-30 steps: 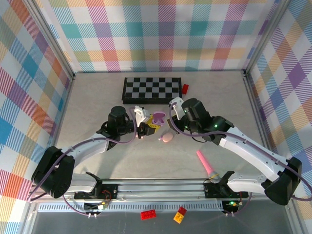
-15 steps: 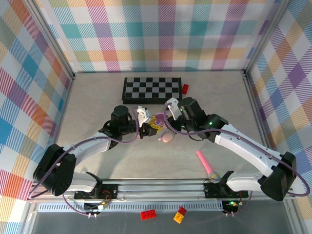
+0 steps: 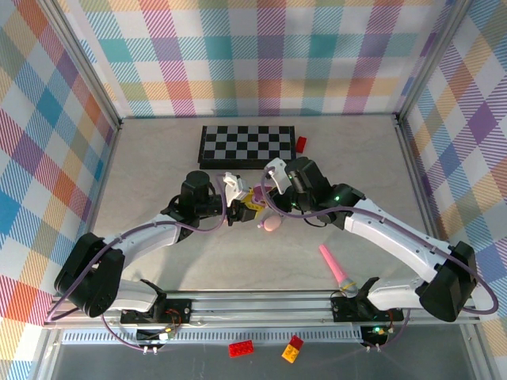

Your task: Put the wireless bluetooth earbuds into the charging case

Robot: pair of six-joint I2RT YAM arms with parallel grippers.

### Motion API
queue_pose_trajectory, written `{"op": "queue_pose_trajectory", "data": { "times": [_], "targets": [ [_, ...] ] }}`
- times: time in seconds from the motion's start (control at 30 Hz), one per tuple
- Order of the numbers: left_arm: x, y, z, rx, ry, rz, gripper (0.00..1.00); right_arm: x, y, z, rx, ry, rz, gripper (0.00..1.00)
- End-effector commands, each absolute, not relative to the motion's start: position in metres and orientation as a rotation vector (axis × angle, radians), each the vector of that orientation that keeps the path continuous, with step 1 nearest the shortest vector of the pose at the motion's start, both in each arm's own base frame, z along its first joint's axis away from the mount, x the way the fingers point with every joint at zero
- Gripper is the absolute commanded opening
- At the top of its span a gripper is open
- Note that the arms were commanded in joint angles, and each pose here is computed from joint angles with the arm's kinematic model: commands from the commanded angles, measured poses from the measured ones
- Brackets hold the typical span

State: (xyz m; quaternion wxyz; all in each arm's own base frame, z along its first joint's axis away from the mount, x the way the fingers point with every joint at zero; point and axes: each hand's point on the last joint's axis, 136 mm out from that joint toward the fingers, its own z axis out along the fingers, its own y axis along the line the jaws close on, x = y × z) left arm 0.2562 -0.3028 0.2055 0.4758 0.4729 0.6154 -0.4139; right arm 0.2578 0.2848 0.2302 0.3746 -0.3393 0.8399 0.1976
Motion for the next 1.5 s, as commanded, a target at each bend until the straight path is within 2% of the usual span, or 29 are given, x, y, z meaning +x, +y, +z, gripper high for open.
{"op": "queue_pose_trajectory", "data": {
  "times": [0.0,0.53,1.17,1.47],
  "targets": [
    [0.254,-0.310,0.222,1.184,1.427,-1.032,0.36,0.265,0.289,0.245,-0.866,2.098,0.513,0.19],
    [0.256,-0.310,0.229,1.162,1.412,-1.035,0.35,0.255,0.287,0.246,-0.885,2.096,0.548,0.29],
    [0.258,-0.309,0.229,1.143,1.408,-1.037,0.35,0.252,0.276,0.262,-0.769,2.073,0.671,0.33],
    [0.276,-0.292,0.225,1.044,1.433,-0.975,0.35,0.258,0.237,0.267,-0.489,2.042,0.851,0.46]
  ]
}}
